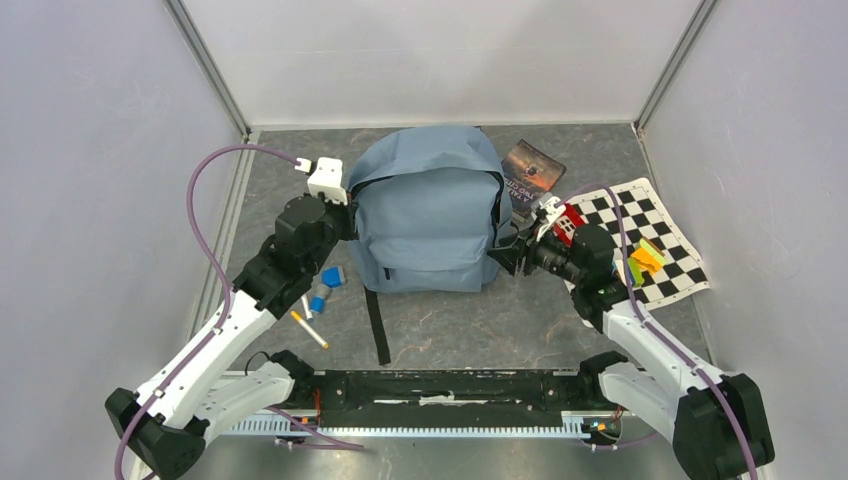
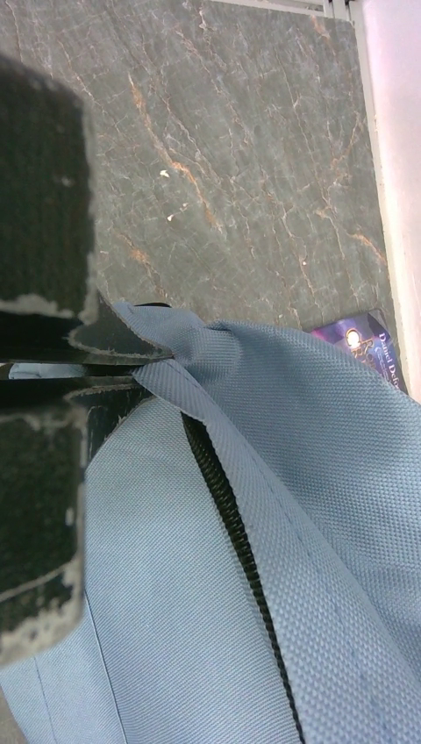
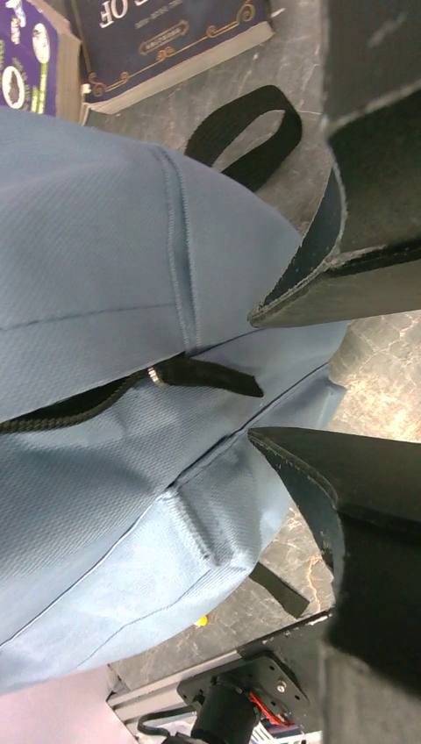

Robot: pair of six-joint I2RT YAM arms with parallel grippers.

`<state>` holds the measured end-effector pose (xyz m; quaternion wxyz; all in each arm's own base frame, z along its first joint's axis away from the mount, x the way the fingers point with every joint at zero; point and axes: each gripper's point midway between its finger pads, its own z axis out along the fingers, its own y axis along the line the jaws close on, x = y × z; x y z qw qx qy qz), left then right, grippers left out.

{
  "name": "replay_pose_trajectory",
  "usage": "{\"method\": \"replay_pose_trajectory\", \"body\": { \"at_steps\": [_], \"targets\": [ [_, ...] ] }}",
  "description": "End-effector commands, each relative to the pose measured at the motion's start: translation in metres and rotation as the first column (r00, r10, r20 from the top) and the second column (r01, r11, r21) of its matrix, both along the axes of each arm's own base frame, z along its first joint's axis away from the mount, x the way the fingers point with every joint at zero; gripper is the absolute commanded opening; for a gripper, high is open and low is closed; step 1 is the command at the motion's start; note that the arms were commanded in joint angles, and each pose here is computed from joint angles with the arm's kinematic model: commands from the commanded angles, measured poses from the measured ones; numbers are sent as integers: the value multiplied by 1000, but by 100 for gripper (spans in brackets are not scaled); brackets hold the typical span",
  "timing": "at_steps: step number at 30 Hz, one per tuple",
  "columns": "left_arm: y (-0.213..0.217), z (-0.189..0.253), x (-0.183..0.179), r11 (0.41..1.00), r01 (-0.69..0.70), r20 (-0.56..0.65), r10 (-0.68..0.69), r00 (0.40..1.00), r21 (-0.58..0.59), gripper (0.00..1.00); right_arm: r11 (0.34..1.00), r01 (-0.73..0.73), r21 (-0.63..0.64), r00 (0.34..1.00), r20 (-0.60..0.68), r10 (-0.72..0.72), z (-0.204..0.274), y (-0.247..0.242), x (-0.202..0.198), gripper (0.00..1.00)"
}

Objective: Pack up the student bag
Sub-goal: Adjust the student bag at the center of the board, then unzip the student bag at the center of the board.

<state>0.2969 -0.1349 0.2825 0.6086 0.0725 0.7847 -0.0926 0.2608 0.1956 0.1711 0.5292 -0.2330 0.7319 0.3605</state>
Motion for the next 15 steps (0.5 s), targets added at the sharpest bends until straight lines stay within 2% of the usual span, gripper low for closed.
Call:
{"method": "replay_pose_trajectory", "body": {
  "at_steps": [1,3,5,7,12,15],
  "targets": [
    [-4,25,2,999,20,76,-16,997,-48,2,997,-59,44,990,129,53,43,12,8,49],
    [-5,24,2,998,23,75,-19,997,-50,2,998,-50,33,991,127,46,40,12,12,43],
    [-5,24,2,999,20,74,-16,997,-49,2,1000,-19,16,993,115,17,35,9,17,30],
    [-4,24,2,999,15,75,-11,997,-49,2,1000,25,-10,995,100,-24,29,3,22,27],
    [-5,22,3,999,18,70,-14,997,-47,2,996,70,-59,995,80,-65,26,-9,16,44],
    [-6,21,3,998,24,64,-20,998,-50,2,995,94,-38,991,96,-90,41,-14,7,49]
  ]
}}
